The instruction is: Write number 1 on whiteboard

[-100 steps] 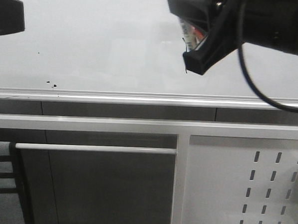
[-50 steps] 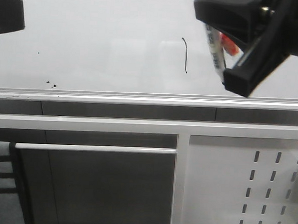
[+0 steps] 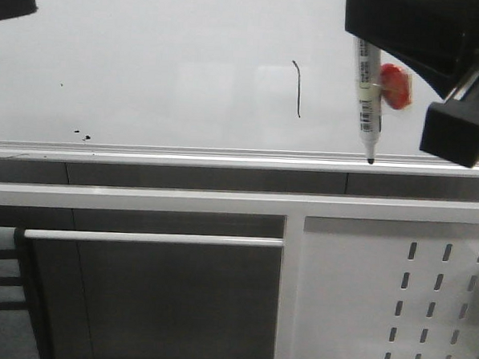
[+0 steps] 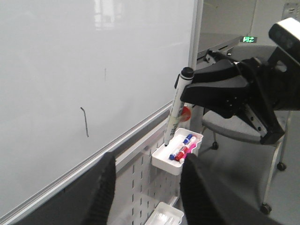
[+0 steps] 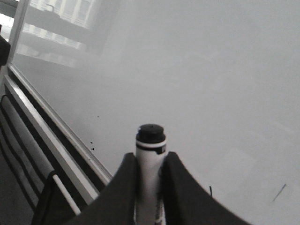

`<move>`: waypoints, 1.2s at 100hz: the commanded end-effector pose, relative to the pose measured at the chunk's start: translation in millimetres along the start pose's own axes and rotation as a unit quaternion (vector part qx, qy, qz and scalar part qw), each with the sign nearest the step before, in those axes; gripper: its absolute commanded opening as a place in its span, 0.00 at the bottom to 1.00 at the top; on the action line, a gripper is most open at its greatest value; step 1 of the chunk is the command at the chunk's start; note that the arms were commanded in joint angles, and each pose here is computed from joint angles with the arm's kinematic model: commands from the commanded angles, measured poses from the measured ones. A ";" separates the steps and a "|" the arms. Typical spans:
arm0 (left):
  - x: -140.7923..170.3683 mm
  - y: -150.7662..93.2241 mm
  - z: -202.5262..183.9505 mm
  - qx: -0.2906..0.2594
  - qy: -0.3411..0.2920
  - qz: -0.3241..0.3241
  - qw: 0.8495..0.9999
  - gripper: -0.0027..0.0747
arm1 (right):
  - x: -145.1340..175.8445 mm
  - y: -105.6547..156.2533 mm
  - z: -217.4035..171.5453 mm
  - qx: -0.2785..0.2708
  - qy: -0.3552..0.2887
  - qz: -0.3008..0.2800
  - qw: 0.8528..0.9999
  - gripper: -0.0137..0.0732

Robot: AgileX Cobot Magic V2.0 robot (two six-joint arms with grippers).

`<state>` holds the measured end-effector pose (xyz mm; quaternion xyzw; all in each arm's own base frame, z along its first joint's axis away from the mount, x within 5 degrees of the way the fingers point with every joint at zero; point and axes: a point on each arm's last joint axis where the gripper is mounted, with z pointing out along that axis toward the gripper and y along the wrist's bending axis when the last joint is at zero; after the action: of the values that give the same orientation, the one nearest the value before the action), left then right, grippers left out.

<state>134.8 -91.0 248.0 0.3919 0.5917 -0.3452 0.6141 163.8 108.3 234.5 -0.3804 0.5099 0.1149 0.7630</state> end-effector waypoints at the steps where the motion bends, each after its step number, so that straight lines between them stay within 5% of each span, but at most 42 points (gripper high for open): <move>1: -15.3 -1.1 -0.2 0.015 -0.054 0.000 0.998 0.41 | -25.5 -4.1 0.5 0.016 -0.110 0.010 0.994 0.10; 78: -15.9 -10.3 -0.4 0.073 -0.047 -0.016 0.996 0.41 | -75.1 13.1 30.0 -0.062 -0.205 0.199 0.956 0.10; 120: -13.7 -15.8 -1.2 0.103 -0.034 -0.019 0.994 0.41 | -71.7 18.7 31.3 -0.092 -0.178 0.216 0.956 0.10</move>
<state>124.8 -95.2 242.6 0.4280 0.5919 -0.3800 0.5675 147.1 159.2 273.5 -0.3181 0.4845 0.3642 0.7290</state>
